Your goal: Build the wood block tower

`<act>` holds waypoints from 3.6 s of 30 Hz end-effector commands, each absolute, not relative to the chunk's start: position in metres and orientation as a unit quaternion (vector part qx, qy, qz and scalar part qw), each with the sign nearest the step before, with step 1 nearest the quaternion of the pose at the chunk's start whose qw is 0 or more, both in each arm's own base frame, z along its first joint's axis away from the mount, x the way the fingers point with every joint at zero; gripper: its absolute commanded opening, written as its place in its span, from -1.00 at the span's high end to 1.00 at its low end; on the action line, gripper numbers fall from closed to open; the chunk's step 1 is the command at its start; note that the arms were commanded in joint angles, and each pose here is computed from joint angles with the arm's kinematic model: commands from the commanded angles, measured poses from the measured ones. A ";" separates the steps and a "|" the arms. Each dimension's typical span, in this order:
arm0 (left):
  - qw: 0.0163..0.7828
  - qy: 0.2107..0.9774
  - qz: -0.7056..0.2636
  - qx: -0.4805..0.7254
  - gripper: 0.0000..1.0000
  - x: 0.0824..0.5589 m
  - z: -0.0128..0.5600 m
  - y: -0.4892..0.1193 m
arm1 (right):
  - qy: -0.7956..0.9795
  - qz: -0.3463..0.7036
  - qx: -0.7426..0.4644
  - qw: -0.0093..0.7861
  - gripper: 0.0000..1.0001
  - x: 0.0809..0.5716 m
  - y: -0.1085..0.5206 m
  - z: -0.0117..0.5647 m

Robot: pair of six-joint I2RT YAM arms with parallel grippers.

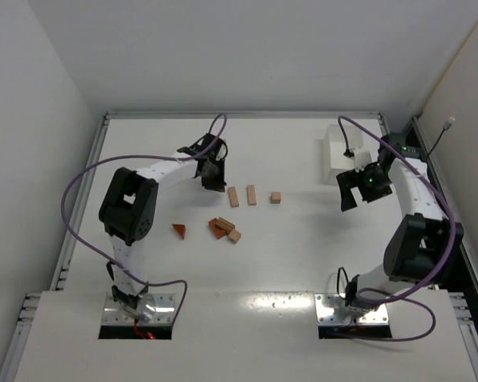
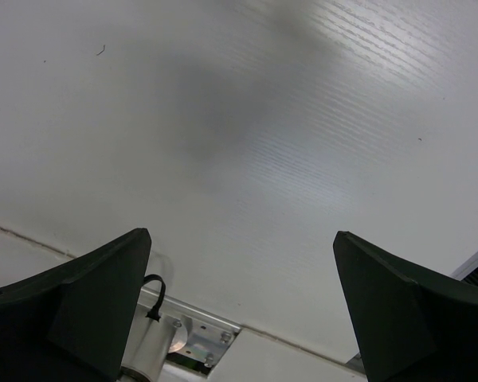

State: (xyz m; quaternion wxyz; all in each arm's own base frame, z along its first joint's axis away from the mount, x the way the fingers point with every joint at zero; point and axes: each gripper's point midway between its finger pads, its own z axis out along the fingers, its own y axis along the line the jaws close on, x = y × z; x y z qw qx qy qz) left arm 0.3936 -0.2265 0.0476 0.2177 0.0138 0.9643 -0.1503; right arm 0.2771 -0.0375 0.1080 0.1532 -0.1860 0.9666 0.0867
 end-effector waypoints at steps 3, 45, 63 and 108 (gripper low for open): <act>0.202 0.974 -0.101 0.000 1.00 0.389 0.035 -0.200 | 0.964 0.098 -0.187 0.162 -0.94 0.281 -0.031 0.110; 0.152 0.974 -0.163 0.050 1.00 0.385 0.013 -0.277 | 0.965 0.095 -0.186 0.158 -0.94 0.267 -0.030 0.105; 0.158 0.973 -0.162 0.049 1.00 0.394 0.012 -0.281 | 0.965 0.093 -0.186 0.162 -0.94 0.264 -0.029 0.107; 0.193 0.976 -0.095 -0.040 1.00 0.397 0.028 -0.214 | 0.962 0.094 -0.192 0.168 -0.94 0.269 -0.029 0.108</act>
